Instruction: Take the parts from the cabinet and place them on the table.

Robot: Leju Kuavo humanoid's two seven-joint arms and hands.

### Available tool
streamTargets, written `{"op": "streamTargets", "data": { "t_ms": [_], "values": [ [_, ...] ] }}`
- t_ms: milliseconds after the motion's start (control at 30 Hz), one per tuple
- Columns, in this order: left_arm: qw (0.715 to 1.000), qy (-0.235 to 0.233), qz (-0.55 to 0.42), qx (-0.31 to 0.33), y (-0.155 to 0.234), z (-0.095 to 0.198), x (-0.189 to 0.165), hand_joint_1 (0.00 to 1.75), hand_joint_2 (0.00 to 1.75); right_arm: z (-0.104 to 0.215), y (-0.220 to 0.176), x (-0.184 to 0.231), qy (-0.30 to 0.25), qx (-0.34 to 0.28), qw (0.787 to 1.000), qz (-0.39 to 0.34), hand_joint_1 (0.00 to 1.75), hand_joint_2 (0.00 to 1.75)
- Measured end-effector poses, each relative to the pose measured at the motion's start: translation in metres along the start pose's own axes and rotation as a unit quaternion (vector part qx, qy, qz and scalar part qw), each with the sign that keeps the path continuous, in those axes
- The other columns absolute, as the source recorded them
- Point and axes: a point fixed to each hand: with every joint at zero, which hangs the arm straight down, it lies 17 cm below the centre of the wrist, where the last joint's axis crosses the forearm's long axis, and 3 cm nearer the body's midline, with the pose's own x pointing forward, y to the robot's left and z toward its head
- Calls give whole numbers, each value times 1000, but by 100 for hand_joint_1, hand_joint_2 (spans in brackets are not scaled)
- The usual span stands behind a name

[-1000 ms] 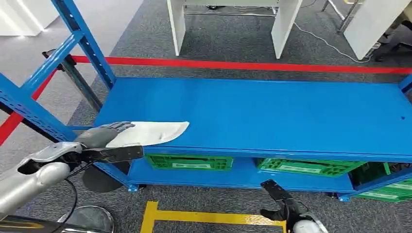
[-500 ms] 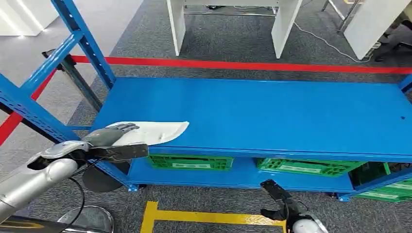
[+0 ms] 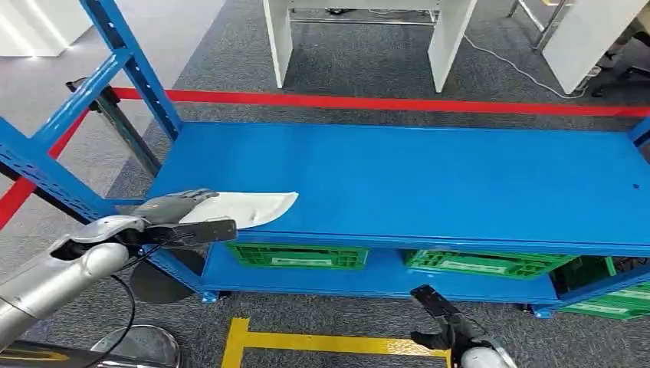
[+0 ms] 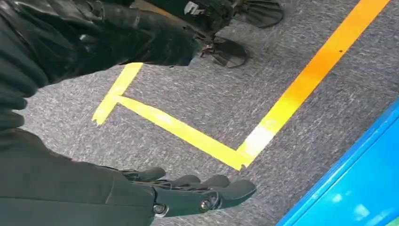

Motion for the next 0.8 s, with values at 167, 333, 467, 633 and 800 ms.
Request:
{"op": "streamTargets", "data": {
  "t_ms": [167,333,467,633,800],
  "values": [
    [1000,2,1,-2,-2,-1,-1,0,175,0,0,0,0,0,1000,0,0,175],
    [1000,9,-2,0,-2,-1,-5,175,175,0,0,-1,1,0,1000,1,0,175],
    [1000,16,-2,0,-3,-1,-9,175,175,0,0,-1,1,0,1000,2,0,175],
    [1000,21,-3,-3,-6,-1,-13,175,175,0,1,-2,2,0,1000,2,0,175],
    [1000,23,-2,2,-3,-2,-14,175,175,1,1,-3,4,0,1000,2,0,175]
  ]
}}
